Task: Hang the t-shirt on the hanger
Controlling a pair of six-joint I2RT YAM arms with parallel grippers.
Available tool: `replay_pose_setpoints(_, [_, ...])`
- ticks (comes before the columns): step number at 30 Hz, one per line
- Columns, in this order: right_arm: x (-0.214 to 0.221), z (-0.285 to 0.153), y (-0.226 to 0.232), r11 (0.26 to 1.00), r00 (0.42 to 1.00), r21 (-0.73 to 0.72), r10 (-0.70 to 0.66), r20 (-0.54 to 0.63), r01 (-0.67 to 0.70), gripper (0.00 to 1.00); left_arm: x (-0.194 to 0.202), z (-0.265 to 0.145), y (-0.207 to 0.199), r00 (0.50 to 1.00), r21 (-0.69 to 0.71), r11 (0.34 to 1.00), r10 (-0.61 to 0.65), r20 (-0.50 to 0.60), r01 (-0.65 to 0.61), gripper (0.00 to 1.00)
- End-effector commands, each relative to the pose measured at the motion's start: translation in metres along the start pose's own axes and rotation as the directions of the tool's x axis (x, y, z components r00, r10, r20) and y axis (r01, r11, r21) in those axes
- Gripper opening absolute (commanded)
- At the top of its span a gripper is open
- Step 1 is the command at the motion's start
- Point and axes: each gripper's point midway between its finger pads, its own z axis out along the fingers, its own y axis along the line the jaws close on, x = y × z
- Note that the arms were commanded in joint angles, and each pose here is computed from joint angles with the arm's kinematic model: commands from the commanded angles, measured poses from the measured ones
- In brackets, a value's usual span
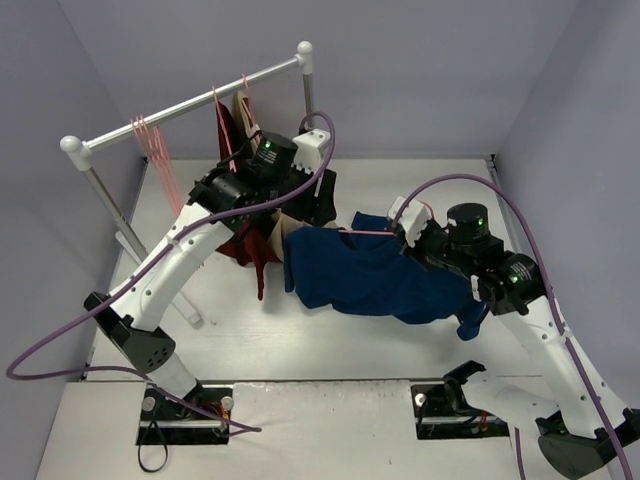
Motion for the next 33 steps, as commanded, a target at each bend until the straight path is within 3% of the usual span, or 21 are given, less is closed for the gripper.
replay_pose_setpoints(1, [-0.027,-0.001,-0.016,0.999,0.995,0.052,-0.008,0.097,0.003,0.00,-0.007,-0.024,-0.005,0.993,-0.029,0.996,0.088,0.079,-0.086,0.56])
replay_pose_setpoints(5, [-0.027,0.001,-0.015,0.999,0.995,0.044,-0.008,0.097,0.004,0.00,0.015,-0.024,0.010,0.963,-0.052,0.962,0.268,0.026,-0.267,0.60])
replay_pose_setpoints(10, [-0.033,-0.001,-0.014,0.999,0.993,0.034,-0.008,0.118,0.005,0.00,0.036,-0.015,0.026,0.859,-0.029,0.859,0.510,-0.048,-0.511,0.61])
replay_pose_setpoints(15, [-0.039,-0.001,-0.012,1.000,0.991,0.013,-0.005,0.135,0.003,0.00,0.039,-0.006,0.027,0.756,0.034,0.758,0.653,-0.053,-0.652,0.61])
replay_pose_setpoints(22, [-0.044,-0.005,-0.010,1.000,0.988,0.001,0.000,0.157,0.000,0.00,0.042,0.008,0.018,0.658,0.127,0.654,0.753,-0.014,-0.746,0.61])
replay_pose_setpoints(27, [-0.048,-0.007,-0.007,1.000,0.985,-0.014,0.006,0.173,-0.004,0.00,0.045,0.018,0.016,0.626,0.174,0.616,0.780,0.002,-0.768,0.61])
replay_pose_setpoints(33, [-0.051,-0.008,-0.005,1.000,0.983,-0.025,0.007,0.186,-0.002,0.00,0.052,0.025,0.014,0.621,0.231,0.600,0.784,0.022,-0.766,0.57])
